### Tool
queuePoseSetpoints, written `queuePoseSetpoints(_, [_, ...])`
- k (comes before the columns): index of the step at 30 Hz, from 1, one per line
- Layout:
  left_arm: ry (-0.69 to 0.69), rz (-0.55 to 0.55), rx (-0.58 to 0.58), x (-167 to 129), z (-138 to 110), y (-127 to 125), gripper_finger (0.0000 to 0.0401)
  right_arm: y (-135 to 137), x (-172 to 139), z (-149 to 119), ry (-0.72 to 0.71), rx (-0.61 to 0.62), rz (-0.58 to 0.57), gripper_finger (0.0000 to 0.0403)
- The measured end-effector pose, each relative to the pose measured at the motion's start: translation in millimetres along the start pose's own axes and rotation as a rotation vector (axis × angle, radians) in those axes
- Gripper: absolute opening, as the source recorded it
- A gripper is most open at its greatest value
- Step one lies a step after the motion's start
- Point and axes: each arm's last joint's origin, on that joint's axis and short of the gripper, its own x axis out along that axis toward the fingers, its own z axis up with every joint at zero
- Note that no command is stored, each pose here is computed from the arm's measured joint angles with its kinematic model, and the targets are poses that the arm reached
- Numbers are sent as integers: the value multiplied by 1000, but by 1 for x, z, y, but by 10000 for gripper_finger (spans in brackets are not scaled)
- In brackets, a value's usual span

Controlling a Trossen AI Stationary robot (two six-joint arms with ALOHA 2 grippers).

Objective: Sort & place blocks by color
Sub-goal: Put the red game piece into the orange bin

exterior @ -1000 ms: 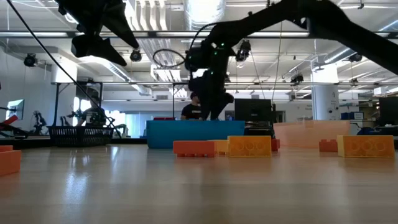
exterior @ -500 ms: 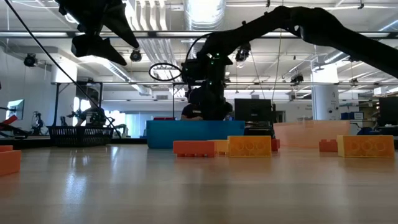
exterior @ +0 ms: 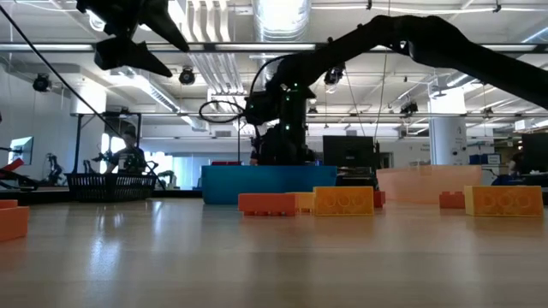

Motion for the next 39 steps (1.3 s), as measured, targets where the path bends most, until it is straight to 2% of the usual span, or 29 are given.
queuePoseSetpoints(4, [-7, -3, -4, -2, 1, 1, 287, 0, 7, 0, 16, 0, 6, 130])
queuePoseSetpoints(11, [-6, -2, -3, -2, 1, 1, 287, 1, -1, -2, 20, 8, 10, 127])
queuePoseSetpoints(16, [-6, -2, 3, -2, 1, 1, 287, 2, -55, -8, -37, 39, 1, 127])
queuePoseSetpoints(20, [-6, -2, 6, -2, 1, 1, 287, 0, -110, -31, -35, 90, -60, 127])
queuePoseSetpoints(25, [-6, -2, 12, -2, 1, 1, 287, -34, -152, -74, 15, 232, -129, 127])
queuePoseSetpoints(28, [-6, -2, 24, -2, 1, 1, 287, -64, -150, -102, 55, 383, -139, 127])
queuePoseSetpoints(32, [-6, -2, 24, -2, 1, 1, 287, -96, -130, -149, 114, 613, -142, 127])
queuePoseSetpoints(36, [-6, -2, 28, -1, 1, 1, 287, -107, -103, -187, 91, 786, -113, 129])
queuePoseSetpoints(39, [-5, -2, 34, -1, 1, 1, 287, -103, -87, -205, 70, 851, -96, 147])
